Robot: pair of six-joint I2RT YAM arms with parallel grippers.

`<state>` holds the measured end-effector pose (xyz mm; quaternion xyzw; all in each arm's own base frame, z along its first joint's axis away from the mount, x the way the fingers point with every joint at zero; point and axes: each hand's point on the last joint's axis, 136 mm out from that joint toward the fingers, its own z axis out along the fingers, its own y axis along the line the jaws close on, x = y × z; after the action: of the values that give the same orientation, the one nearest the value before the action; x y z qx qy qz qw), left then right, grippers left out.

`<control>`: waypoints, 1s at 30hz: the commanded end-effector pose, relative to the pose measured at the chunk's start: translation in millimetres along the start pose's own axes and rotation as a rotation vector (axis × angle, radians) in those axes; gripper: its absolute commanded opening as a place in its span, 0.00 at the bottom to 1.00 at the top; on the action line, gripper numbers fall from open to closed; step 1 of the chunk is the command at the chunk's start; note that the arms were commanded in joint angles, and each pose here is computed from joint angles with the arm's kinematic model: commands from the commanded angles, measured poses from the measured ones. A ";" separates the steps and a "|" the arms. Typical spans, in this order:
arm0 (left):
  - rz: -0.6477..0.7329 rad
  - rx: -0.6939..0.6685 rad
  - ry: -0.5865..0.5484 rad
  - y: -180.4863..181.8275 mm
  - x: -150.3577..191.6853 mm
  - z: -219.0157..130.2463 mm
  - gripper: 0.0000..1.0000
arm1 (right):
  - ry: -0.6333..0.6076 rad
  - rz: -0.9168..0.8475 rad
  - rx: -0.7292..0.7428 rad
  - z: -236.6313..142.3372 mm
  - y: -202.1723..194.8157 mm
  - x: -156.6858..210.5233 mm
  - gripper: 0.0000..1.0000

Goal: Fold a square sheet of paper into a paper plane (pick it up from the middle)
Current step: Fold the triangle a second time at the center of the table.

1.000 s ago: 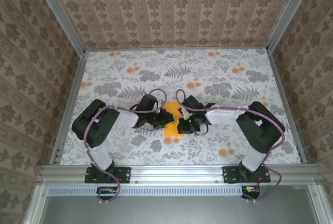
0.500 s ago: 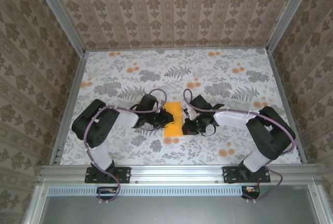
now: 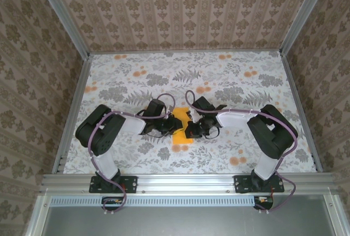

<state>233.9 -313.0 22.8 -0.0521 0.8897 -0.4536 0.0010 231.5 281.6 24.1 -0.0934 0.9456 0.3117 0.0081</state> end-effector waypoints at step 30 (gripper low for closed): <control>0.125 -0.079 -0.009 -11.5 21.4 -6.0 0.18 | 0.077 0.136 0.095 14.5 -52.9 39.9 0.03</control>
<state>216.7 -317.8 46.6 -0.0001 0.9023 -0.4298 0.0335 225.3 269.5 10.8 -0.0713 0.9431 0.3246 0.0041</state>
